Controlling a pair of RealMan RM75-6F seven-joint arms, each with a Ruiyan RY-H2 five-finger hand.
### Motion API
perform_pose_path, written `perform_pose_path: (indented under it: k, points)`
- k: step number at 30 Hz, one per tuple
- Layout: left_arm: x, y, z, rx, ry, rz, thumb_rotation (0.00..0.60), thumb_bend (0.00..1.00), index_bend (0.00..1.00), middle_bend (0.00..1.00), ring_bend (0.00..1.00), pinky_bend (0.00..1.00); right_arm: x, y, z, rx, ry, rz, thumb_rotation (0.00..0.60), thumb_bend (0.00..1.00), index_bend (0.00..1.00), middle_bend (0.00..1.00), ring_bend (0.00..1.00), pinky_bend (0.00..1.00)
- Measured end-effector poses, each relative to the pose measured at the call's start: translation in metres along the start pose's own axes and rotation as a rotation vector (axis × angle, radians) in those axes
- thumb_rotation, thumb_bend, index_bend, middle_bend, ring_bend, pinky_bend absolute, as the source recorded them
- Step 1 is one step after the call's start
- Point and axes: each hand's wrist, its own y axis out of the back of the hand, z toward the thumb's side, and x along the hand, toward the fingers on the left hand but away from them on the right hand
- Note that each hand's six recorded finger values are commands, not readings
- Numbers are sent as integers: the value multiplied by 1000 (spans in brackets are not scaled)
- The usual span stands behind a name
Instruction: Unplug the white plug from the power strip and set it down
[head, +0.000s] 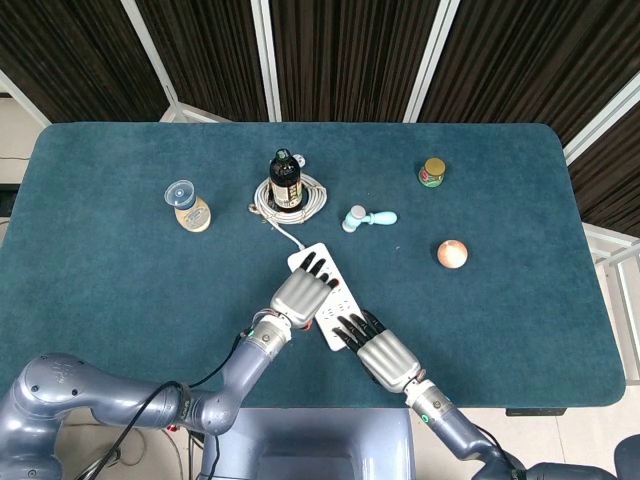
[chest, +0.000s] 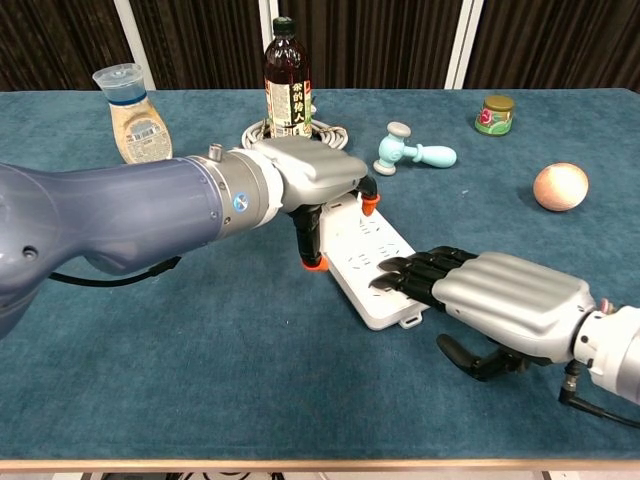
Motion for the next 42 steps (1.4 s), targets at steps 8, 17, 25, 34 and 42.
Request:
perform_pose_path:
  k: [8,17,25,34,42]
  points:
    - [8,2,3,6,4,6,600,198,318,374,79,0,1,-1,-4,-3,-11,1,600,709,0,0,0,0]
    - [11,-5,2,16,18,-13,600,198,328,414,91,0,1,-2,-6,-7,-16,2,600,709,0,0,0,0]
    - [11,-3,-4,25,49,4,600,199,336,431,96,0,2,-3,-8,-11,-20,4,600,709,0,0,0,0]
    - [8,-6,-7,42,56,-6,600,224,357,446,105,0,2,-3,-7,-17,-17,2,600,709,0,0,0,0]
    - [8,-10,-1,39,49,-2,600,299,444,531,140,0,3,-2,-7,-20,-21,1,600,709,0,0,0,0]
